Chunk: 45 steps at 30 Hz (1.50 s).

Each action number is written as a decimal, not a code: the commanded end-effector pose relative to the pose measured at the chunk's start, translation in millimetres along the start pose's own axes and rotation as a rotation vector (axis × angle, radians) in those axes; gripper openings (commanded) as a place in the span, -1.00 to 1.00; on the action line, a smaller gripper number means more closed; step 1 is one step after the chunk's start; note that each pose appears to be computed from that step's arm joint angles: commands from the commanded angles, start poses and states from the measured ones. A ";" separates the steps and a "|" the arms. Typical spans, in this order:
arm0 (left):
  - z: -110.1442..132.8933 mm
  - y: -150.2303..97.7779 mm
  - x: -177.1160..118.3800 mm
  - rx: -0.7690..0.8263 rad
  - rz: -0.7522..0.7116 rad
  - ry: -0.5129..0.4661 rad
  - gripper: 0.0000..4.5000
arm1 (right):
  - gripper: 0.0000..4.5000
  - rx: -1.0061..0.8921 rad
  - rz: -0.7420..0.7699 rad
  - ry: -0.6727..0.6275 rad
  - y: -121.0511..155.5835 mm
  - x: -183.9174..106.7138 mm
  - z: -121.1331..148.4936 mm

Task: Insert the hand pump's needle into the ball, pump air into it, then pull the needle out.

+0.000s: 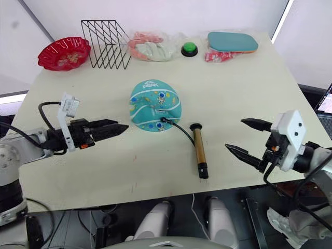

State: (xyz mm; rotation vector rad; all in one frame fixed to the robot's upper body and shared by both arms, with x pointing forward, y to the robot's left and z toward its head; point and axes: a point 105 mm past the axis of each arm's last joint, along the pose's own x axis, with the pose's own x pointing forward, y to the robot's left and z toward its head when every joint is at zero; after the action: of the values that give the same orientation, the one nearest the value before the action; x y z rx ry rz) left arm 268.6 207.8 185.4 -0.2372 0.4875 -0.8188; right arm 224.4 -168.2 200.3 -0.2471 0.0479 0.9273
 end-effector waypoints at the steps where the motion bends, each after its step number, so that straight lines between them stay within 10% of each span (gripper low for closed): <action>1: -8.8 -28.9 14.1 0.018 -0.124 0.092 0.99 | 1.00 -0.036 0.004 -0.009 -0.3 -6.9 9.4; 9: -38.8 -63.6 73.6 0.020 -0.217 0.294 0.99 | 1.00 -0.047 0.021 0.036 -0.2 -7.7 7.6; 23: -38.8 -90.9 170.4 -0.140 -0.098 0.202 0.99 | 1.00 -0.068 0.053 0.125 -1.5 -10.1 -2.1; 45: -45.0 -71.0 233.1 -0.218 0.053 0.277 0.99 | 1.00 -0.063 0.022 0.141 -1.6 -14.4 -15.8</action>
State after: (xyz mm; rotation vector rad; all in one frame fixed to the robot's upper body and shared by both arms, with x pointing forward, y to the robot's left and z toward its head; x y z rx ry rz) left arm 333.7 -6.3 91.8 -0.3153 0.8702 -0.7239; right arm 220.1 -187.5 182.2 -0.3486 0.1863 0.9248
